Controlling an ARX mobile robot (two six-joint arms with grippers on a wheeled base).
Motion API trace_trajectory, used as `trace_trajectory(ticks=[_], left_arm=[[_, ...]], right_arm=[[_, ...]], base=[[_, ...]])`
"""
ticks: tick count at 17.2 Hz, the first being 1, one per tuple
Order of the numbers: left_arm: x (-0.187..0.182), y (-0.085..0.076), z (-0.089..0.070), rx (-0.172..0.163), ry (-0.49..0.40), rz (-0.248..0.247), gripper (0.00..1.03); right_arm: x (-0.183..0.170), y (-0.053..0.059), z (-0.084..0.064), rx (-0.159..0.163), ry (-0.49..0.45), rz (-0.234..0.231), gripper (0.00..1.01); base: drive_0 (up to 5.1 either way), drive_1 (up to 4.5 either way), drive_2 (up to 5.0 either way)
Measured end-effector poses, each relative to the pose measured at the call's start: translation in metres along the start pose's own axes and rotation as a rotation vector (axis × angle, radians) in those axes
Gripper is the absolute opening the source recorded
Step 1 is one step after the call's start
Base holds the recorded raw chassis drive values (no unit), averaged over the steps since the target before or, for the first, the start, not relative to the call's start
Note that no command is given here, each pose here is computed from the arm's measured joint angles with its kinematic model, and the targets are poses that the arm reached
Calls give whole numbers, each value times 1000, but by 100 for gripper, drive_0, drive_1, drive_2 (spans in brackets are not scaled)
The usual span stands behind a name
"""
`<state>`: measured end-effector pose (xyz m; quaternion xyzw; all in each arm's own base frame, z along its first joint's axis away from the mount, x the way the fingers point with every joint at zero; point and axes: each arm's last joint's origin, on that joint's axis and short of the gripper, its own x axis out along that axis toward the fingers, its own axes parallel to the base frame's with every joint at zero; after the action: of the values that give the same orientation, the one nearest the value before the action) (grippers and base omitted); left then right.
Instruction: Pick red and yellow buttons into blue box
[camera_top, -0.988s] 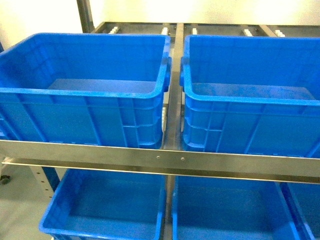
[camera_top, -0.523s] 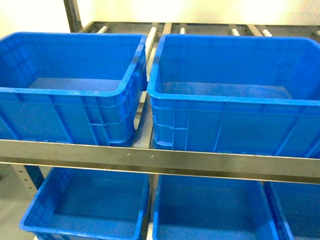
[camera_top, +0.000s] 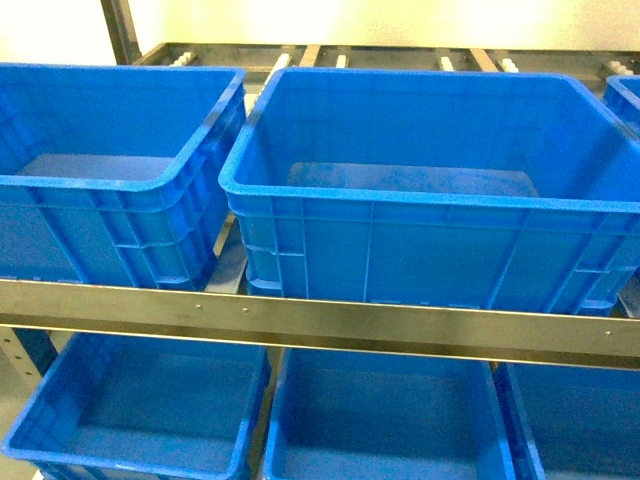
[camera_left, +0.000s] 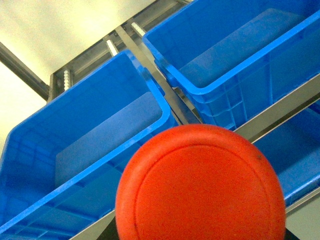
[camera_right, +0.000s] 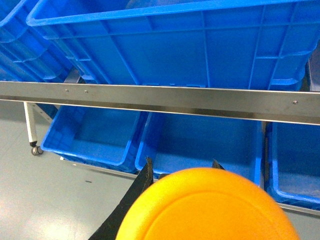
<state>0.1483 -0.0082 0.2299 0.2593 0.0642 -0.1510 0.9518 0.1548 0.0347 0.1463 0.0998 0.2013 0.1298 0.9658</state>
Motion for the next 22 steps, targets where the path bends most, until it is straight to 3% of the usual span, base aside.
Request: trace_trajectory(ticks=[7,15,22], left_arm=[[1,0,-1,-2,9,-2,25],[0,0,0,0,4,3,25],[0,0,0,0,2,2,25]], right_arm=[[0,0,0,0,4,-1,27],[0,0,0,0,1,1,27],[0,-1,0,2,-2,-4,27]], base=[[-9,163,-182],[421,-163,-252],[55,203,-224]])
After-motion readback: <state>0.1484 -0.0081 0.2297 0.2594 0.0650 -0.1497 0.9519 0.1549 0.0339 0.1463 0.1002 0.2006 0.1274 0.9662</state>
